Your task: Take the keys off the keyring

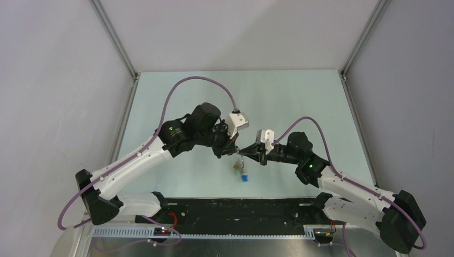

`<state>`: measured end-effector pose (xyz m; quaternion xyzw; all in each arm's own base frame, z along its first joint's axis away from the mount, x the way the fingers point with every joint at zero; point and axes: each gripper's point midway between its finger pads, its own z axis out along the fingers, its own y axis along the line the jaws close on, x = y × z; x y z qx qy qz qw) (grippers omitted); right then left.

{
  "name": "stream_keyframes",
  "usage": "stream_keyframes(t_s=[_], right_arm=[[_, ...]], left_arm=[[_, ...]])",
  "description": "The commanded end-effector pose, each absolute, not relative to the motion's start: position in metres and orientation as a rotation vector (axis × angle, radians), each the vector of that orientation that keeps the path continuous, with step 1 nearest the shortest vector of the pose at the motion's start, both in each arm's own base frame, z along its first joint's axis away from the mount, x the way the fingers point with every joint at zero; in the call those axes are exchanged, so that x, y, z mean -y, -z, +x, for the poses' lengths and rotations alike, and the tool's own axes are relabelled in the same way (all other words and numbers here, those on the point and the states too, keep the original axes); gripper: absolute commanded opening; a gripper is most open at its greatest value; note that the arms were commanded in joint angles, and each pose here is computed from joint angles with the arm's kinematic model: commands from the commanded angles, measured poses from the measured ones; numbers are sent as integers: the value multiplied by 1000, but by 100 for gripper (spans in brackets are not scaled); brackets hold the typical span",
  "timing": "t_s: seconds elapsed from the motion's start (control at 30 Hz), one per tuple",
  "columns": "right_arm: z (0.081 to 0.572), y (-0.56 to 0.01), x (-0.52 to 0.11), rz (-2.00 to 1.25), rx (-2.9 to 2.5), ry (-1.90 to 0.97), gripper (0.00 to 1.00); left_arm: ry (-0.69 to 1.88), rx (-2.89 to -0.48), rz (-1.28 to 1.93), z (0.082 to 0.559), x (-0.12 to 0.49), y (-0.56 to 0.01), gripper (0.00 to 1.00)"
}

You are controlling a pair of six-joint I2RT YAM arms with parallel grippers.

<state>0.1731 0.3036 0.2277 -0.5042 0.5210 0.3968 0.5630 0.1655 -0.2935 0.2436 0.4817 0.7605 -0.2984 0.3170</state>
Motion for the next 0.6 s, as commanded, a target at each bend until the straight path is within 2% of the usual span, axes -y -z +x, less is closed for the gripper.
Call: stream_keyframes(t_s=[0.0, 0.57], right_arm=[[169, -243, -300, -1165, -1190, -934, 0], [177, -263, -284, -1048, -1213, -964, 0]], left_arm=[[723, -1907, 1248, 174, 288, -265, 0], [669, -1958, 1256, 180, 285, -245, 0]])
